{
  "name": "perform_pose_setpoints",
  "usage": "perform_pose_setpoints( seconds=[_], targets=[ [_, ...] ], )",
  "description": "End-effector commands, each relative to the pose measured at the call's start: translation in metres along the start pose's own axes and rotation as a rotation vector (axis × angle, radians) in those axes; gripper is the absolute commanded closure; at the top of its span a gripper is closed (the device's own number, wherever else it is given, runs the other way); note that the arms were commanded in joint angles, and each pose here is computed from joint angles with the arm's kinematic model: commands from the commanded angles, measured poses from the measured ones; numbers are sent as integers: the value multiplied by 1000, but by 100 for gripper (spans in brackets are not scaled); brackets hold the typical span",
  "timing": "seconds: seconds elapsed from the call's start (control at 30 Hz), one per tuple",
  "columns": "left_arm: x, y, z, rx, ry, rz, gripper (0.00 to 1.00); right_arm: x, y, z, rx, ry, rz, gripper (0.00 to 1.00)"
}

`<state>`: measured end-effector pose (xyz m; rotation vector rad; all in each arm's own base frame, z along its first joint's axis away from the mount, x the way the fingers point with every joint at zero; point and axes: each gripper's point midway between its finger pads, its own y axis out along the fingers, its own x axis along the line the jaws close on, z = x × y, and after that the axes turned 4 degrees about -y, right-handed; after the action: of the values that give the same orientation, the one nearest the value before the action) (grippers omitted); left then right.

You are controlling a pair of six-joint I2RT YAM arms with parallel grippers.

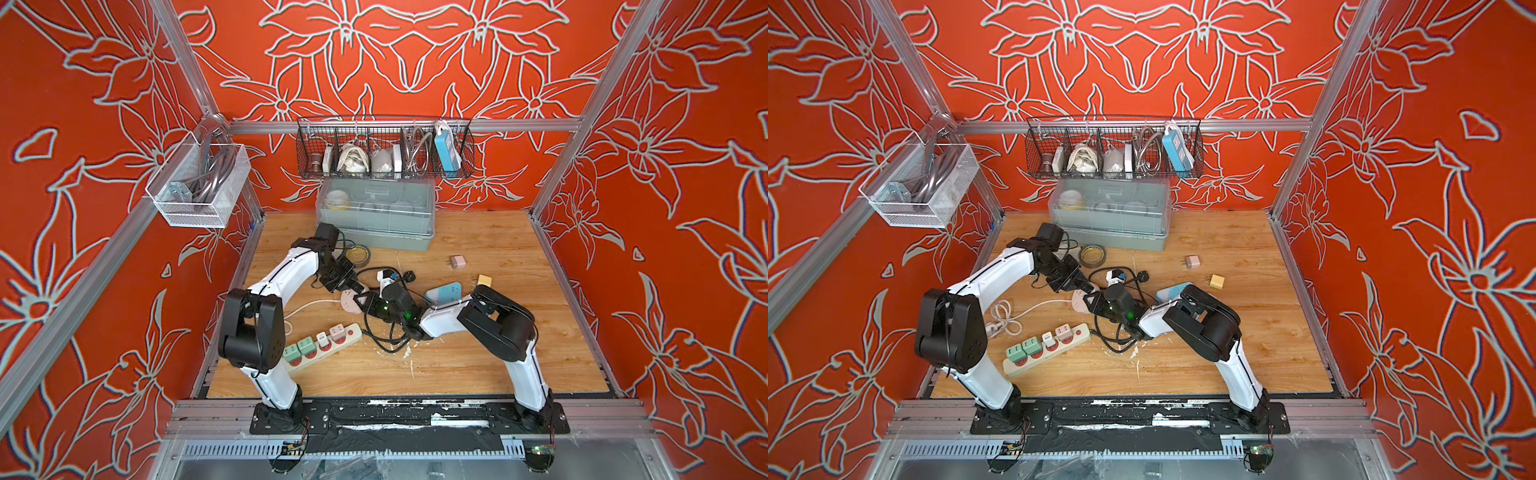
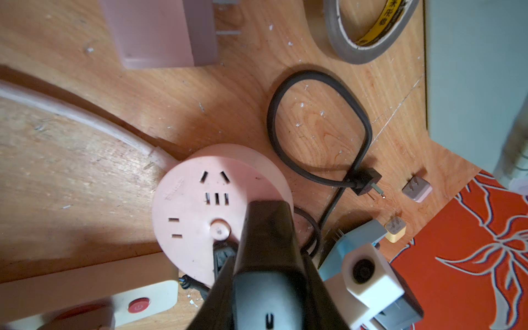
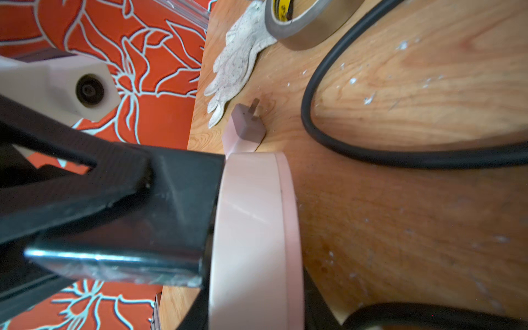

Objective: Pull the plug off the socket
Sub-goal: Remove the plug from the socket, then place the socket at the center of the board.

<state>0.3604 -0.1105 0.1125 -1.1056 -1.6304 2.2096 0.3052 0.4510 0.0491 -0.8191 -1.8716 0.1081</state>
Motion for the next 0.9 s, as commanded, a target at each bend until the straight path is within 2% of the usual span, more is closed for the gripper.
perform_pose_setpoints(
  seconds=[0.0, 0.1, 0.23, 0.33, 0.53, 0.73, 0.87],
  targets=[
    [14, -29, -44, -222, -37, 67, 100, -157, -35, 68, 194, 31, 521, 100],
    [4, -32, -49, -211, -70, 158, 100, -159, -37, 69, 198, 31, 534, 100],
    [-15, -61, -61, -210, -35, 53, 100, -162, -40, 71, 194, 28, 548, 100],
    [-26, -70, -60, -180, -31, 41, 100, -164, -41, 74, 200, 25, 556, 100],
    [-8, -69, -62, -223, -14, 16, 100, -158, -37, 73, 201, 14, 531, 100],
    [-3, -58, -57, -210, 16, 85, 100, -132, -23, 69, 218, -13, 423, 100],
    [3, -63, -59, -268, 59, 99, 100, -104, -17, 58, 219, -17, 358, 76]
  ],
)
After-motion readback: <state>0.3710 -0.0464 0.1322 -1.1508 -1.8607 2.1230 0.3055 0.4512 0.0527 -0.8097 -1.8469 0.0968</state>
